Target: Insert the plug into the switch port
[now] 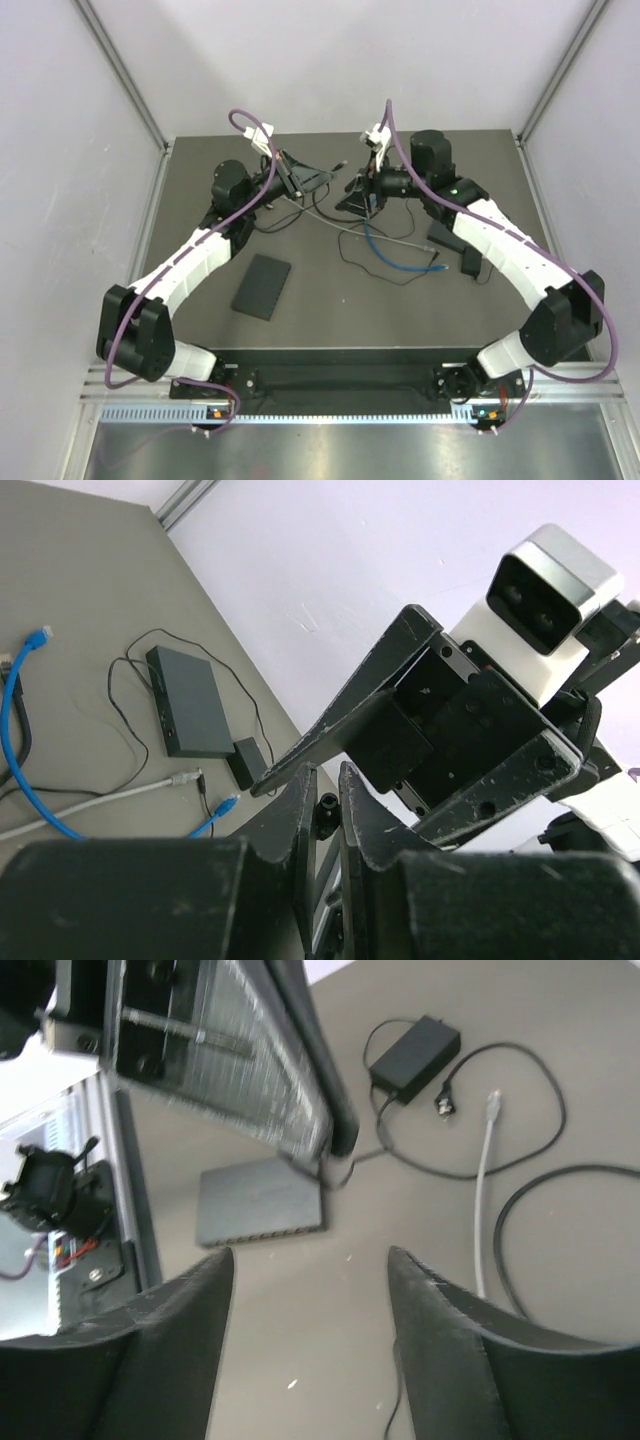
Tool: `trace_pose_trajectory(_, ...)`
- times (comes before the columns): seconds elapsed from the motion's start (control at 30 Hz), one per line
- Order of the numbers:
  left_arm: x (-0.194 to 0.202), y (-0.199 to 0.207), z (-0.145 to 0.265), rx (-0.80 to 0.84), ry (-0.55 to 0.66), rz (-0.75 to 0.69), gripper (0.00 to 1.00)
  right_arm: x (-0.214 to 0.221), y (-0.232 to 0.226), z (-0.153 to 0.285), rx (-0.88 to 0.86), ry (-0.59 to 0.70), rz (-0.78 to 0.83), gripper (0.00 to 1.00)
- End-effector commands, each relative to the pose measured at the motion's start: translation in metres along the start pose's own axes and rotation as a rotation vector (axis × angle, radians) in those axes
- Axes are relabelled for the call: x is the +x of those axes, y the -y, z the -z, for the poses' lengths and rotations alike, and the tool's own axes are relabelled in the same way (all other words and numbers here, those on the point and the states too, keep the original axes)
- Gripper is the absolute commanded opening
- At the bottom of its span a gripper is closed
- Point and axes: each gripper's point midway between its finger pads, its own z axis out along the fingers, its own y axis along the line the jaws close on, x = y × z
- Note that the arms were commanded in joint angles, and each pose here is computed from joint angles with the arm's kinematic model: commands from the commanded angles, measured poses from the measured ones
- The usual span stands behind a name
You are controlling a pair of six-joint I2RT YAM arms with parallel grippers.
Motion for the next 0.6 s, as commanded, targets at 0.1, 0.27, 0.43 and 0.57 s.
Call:
trace_pose_trajectory(0.1,-0.012,0.003,0.0,0.033,0.051,0.031,0.0,-0.05,-0.005,-0.018,-0.026,0.153,0.114,0.53)
trace_pose_trajectory(0.27,-0.011,-0.004,0.0,0.018,0.05,0.067,0.0,-0.058,-0.007,-0.03,-0.048,0.172,0.132,0.44)
trace_pose_trajectory(0.43,-0.009,-0.008,0.0,0.016,0.047,0.098,0.0,-0.063,-0.002,-0.043,-0.042,0.184,0.146,0.4)
trace_pose_trajectory(0.57,-0.012,-0.009,0.001,0.012,0.056,0.104,0.0,-0.065,-0.002,-0.049,-0.052,0.186,0.155,0.26)
